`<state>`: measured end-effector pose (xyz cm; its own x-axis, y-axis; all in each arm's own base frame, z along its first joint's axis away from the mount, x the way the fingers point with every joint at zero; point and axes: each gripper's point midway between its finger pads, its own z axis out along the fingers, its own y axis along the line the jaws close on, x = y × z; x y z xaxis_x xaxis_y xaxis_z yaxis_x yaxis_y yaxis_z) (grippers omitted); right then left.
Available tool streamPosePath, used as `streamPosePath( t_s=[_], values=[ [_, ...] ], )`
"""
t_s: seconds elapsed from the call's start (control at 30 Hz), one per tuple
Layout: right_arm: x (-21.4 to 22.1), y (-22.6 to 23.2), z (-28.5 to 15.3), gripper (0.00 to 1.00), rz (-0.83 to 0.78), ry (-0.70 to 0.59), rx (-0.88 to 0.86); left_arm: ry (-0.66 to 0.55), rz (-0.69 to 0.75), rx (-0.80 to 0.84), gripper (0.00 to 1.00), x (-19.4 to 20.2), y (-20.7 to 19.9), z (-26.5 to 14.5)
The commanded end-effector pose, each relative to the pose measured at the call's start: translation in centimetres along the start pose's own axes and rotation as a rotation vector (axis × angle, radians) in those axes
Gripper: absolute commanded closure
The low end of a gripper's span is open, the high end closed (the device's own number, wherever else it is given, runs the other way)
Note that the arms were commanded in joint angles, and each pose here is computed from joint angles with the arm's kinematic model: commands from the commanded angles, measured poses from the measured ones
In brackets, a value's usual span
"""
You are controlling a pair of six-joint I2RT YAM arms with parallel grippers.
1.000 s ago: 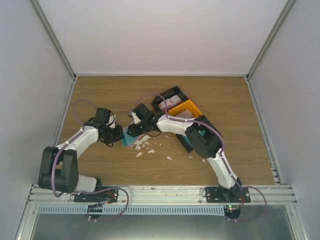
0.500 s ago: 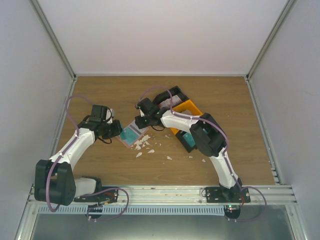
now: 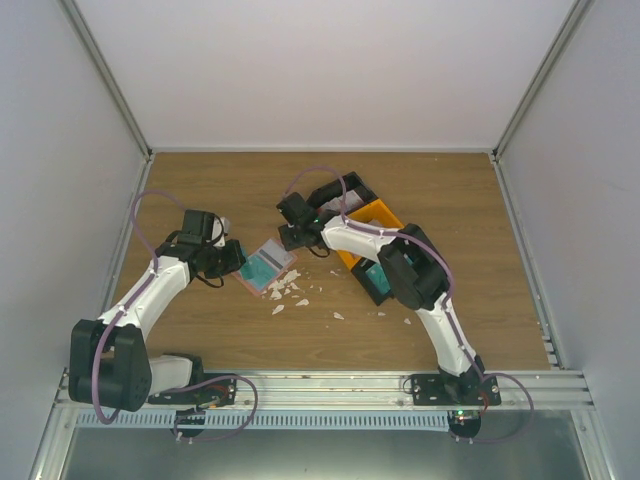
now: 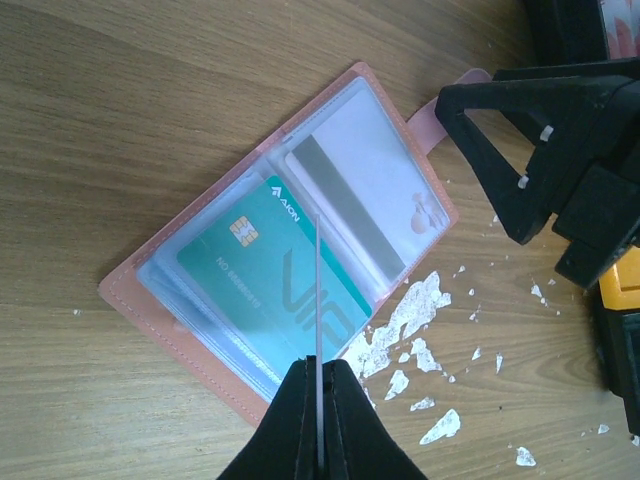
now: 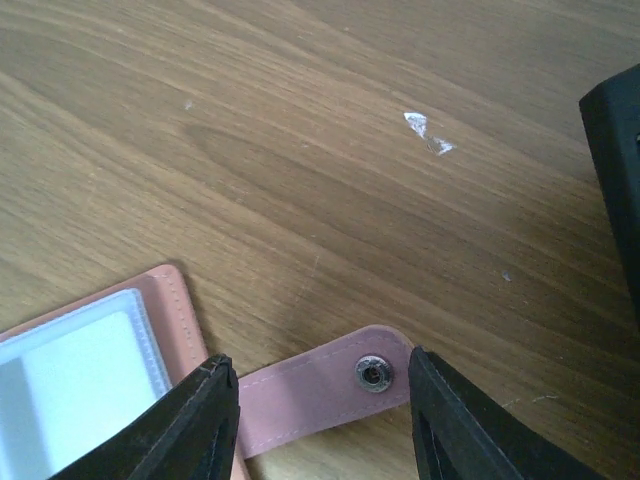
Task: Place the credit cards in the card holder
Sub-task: Insert the credit card into the card holder.
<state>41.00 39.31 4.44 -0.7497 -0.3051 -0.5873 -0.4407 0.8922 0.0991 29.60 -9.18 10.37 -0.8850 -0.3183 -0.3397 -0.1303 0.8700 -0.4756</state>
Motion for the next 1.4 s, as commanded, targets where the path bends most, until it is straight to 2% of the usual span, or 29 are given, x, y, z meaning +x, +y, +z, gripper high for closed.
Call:
streamPosePath(
  t_s=[0.0,0.37,0.47,0.57,0.73,0.87,0.97,1.23,1.37],
  values=[
    [0.5,-1.0,1.3,0.52,0.016,0.020,0.040,-0.023,0.005,0.033,1.00,-0.2,-0.8,-0.4],
    [1.2,-3.3,1.5,0.51,0.083,0.046,0.136,-0.017,0.004,0.042,1.00,-0.1,-0.9,-0.3],
    [1.0,-3.1,1.5,0.48,0.083,0.043,0.118,-0.015,0.004,0.044,1.00,0.0,-0.9,-0.3],
    [0.7,-1.7,1.8,0.49,0.060,0.039,0.033,-0.016,0.004,0.046,1.00,-0.1,-0.9,-0.3],
    [0.6,-0.3,2.1,0.64,0.046,0.034,-0.059,-0.013,0.008,0.065,1.00,0.0,-1.3,-0.3],
    [1.0,-0.9,2.3,0.83,0.077,0.040,-0.045,-0.012,0.005,0.118,1.00,0.1,-2.0,-0.2],
    [1.5,-1.5,2.1,0.90,0.104,0.045,-0.022,-0.009,-0.005,0.168,1.00,0.3,-2.7,0.1],
    [4.4,-3.4,0.1,0.98,0.179,0.057,0.041,-0.019,-0.038,0.316,1.00,0.7,-4.8,1.0],
    [6.1,-3.6,-1.1,0.99,0.200,0.070,0.052,0.011,-0.050,0.326,1.00,1.1,-4.9,2.4]
  ],
)
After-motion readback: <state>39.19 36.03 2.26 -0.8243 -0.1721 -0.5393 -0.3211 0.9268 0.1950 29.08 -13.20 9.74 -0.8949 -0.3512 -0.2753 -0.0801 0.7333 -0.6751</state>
